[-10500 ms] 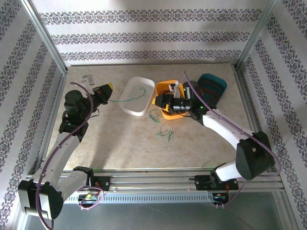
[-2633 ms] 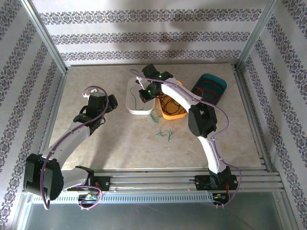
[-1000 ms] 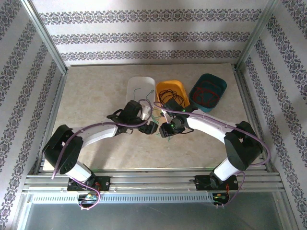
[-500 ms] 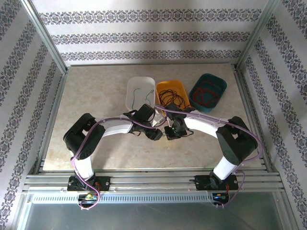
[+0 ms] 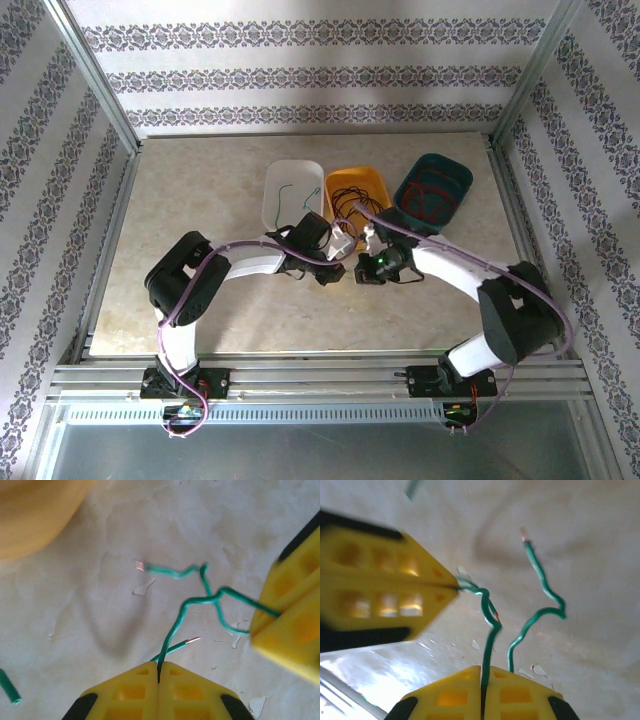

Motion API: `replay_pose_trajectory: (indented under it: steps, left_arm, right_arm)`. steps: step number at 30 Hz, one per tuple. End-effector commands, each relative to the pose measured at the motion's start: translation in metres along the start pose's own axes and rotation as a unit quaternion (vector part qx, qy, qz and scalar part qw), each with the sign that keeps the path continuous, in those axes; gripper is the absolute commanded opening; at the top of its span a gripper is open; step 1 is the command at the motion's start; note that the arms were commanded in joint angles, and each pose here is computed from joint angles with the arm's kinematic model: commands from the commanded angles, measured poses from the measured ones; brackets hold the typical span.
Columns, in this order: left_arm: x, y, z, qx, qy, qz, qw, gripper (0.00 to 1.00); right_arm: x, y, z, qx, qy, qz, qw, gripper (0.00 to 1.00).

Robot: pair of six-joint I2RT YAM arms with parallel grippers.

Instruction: Untangle the cables

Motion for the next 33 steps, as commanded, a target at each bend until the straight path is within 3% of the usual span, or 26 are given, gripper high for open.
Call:
replay_pose_trajectory:
  steps: [1,8,16,23,28,30,33]
  left_arm:
    - [0.018,-0.005,-0.024,0.029,0.041,0.057,0.997,0.00]
    - [0.034,0.018,-0.032,-0.011,0.088,0.076,0.993,0.00]
    - [0.031,0.043,-0.036,-0.033,0.085,0.080,0.993,0.00]
    - [0.016,0.079,-0.013,-0.100,0.086,0.031,0.991,0.00]
    - [0.009,0.123,0.017,-0.189,0.108,-0.050,0.975,0.00]
    - [0.010,0.142,0.026,-0.222,0.117,-0.052,0.967,0.00]
    - [0.029,0.166,0.039,-0.272,0.168,-0.003,0.948,0.00]
  right_arm:
    - [0.006,0.037,0.015,-0.080,-0.007,0.081,0.993,0.06]
    - [-0.019,0.097,0.022,-0.183,-0.061,0.130,0.973,0.05]
    - [-0.036,0.133,0.023,-0.258,-0.086,0.093,0.958,0.05]
    - [-0.025,0.138,0.031,-0.251,-0.056,0.086,0.962,0.06]
    - [-0.019,0.135,0.036,-0.251,-0.052,0.088,0.963,0.06]
    - [-0.018,0.133,0.037,-0.248,-0.051,0.090,0.963,0.06]
    - [-0.017,0.128,0.037,-0.243,-0.049,0.082,0.965,0.06]
Point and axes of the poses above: each hand's point on the last joint's axis, 136 mm out from that joint toward the fingers, its own y axis back along the fingers, its own x axis along the line the jaws close on, z = x × y, the point moved 9 cm from there along y, back along the fingers, and after that the axes turned 6 degrees about y, right-handed, at the moved point
